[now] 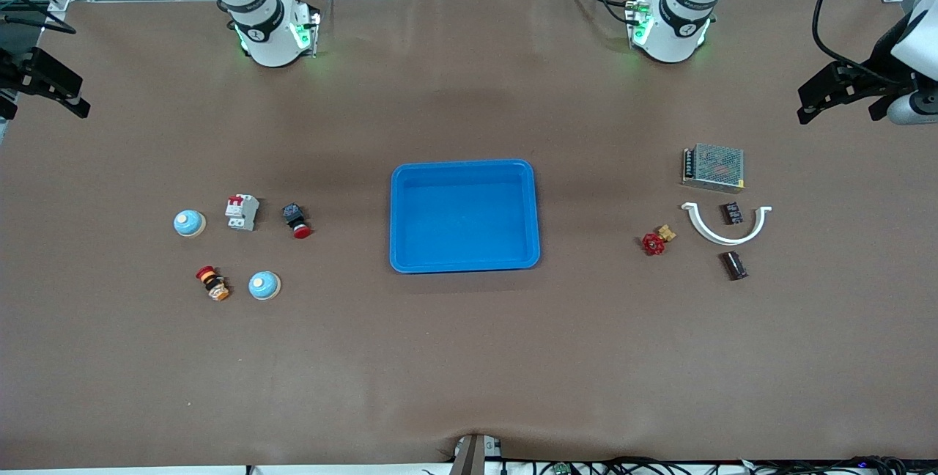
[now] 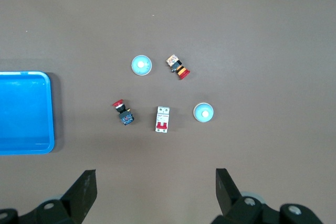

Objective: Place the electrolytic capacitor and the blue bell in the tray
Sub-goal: 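Lower the right gripper to the bell while the left gripper nears the capacitor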

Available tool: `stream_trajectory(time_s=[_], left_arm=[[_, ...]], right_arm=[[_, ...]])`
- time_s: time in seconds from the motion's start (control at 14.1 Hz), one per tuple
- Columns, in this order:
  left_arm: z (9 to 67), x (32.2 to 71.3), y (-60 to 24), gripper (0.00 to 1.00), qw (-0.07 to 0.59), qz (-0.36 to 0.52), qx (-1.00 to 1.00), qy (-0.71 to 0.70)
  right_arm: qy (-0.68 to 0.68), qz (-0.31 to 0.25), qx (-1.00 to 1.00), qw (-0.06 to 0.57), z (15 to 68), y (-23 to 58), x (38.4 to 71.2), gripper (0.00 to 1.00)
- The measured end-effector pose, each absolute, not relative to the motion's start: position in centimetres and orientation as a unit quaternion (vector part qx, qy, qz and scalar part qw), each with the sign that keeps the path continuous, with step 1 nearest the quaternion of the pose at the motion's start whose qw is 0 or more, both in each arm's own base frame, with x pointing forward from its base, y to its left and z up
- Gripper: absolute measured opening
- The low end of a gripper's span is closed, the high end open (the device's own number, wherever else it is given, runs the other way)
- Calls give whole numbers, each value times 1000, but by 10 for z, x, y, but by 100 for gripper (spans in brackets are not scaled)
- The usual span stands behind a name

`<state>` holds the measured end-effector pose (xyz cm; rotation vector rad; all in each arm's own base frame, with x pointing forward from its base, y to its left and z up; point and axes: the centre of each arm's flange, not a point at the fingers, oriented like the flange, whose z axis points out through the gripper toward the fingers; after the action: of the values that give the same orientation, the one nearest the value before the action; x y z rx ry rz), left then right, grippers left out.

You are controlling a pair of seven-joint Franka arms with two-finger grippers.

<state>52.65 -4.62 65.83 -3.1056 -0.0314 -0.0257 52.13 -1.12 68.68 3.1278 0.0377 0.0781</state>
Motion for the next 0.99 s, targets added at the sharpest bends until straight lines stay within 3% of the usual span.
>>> stream_trajectory(time_s=[0.57,0.99], left_arm=[[651,528,-44,100,18,0,-1000,-13],[576,539,-48,100,24,73,-997,-25]], right_arm=[[13,27,1000,6,687,-10,522,100],[51,62,997,3,672,30,549,100]])
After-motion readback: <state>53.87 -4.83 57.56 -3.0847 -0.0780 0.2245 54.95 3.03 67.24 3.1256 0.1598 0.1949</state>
